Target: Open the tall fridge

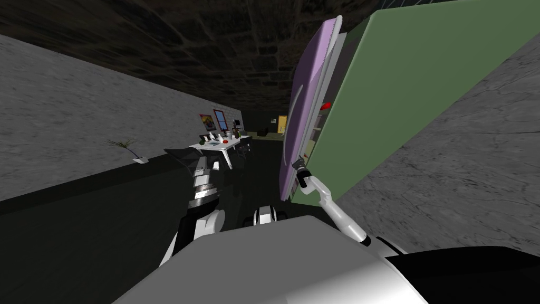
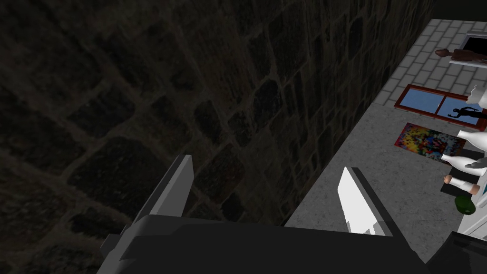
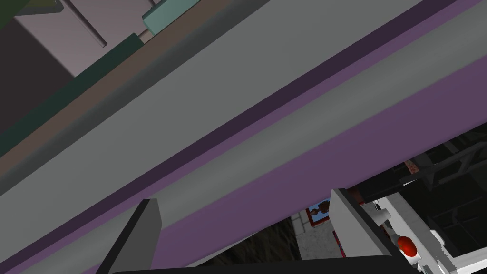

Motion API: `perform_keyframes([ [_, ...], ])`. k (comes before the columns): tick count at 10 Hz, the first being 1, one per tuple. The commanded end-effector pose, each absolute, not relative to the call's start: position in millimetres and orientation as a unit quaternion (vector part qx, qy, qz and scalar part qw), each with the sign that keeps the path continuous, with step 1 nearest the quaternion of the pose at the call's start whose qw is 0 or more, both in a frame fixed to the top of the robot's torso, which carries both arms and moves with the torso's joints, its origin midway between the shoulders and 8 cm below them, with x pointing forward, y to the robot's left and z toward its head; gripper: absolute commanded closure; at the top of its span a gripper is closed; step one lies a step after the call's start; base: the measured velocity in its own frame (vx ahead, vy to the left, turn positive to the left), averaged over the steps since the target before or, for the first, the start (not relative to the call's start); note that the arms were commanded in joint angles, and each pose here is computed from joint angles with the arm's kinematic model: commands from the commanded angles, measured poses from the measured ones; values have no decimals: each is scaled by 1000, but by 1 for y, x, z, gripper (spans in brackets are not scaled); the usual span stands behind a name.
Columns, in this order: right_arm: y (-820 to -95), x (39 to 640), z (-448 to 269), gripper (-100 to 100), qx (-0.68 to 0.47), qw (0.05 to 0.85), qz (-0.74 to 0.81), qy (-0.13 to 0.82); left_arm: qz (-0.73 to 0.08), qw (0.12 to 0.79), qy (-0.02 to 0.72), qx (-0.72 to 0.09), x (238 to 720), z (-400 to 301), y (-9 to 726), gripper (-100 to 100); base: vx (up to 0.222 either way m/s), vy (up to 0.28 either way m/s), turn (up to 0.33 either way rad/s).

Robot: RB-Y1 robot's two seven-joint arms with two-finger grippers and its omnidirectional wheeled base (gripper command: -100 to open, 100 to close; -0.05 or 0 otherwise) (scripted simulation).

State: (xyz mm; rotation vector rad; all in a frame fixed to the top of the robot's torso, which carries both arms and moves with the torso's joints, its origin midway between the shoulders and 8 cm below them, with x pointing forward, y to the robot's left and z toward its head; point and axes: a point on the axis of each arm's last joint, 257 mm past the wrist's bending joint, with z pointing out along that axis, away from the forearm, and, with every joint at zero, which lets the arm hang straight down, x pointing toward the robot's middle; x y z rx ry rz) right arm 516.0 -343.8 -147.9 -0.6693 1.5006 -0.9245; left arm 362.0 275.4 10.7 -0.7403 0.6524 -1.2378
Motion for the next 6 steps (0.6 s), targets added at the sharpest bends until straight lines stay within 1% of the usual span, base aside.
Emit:
perform_keyframes([
  [1, -333, 512, -142, -100, -283, 585, -404, 643, -556, 703, 293, -333, 362, 11, 275, 0, 12, -80, 16],
  [5, -312, 503, -137, -100, -279, 583, -407, 645, -556, 703, 293, -333, 362, 11, 275, 0, 29, -64, 12],
  [6, -311, 501, -147, -100, -284, 580, -399, 651, -556, 703, 293, -333, 362, 11, 275, 0, -20, -10, -31],
])
